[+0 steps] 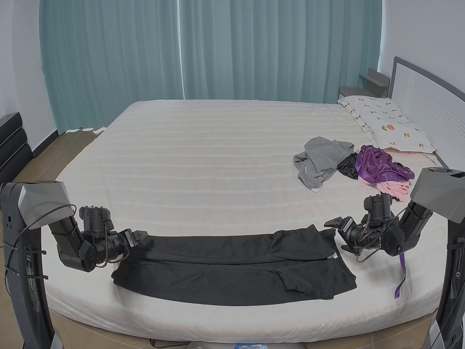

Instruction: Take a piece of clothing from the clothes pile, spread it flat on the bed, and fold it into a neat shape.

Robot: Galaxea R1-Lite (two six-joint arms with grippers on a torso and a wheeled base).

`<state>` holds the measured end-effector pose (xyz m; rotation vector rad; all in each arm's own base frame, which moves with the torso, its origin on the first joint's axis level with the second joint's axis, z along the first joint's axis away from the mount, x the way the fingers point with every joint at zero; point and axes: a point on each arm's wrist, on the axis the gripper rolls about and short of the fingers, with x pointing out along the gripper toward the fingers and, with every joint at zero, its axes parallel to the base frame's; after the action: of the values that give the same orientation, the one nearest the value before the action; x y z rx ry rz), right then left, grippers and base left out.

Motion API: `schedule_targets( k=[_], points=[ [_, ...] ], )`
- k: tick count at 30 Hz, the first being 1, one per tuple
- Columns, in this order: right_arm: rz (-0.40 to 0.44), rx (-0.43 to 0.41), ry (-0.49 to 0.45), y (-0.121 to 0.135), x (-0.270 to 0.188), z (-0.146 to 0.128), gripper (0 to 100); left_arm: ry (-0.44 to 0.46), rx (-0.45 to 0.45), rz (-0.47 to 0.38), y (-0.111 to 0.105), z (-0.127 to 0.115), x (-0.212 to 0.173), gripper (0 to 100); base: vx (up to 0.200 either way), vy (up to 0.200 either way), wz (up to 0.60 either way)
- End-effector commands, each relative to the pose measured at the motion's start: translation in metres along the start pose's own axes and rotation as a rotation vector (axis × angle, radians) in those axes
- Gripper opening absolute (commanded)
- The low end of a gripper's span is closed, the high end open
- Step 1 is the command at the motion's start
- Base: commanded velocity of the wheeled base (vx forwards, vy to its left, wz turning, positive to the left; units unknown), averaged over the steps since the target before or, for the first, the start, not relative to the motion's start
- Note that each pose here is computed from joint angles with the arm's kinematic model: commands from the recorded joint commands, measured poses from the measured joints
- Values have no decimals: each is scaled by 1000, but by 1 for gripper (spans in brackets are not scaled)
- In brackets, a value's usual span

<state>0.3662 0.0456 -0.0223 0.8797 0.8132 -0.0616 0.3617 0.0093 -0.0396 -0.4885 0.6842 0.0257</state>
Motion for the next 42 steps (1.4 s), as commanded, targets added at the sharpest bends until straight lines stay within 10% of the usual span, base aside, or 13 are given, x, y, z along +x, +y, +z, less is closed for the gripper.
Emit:
schedule_targets(
  k=[1,42],
  points=[
    [2,0,1,0,0,0,100,44,23,8,2,-16,4,100,0,0,0],
    [-1,-6,6,0,1,-2,100,11,113,46,5,-29,2,100,0,0,0]
  ],
)
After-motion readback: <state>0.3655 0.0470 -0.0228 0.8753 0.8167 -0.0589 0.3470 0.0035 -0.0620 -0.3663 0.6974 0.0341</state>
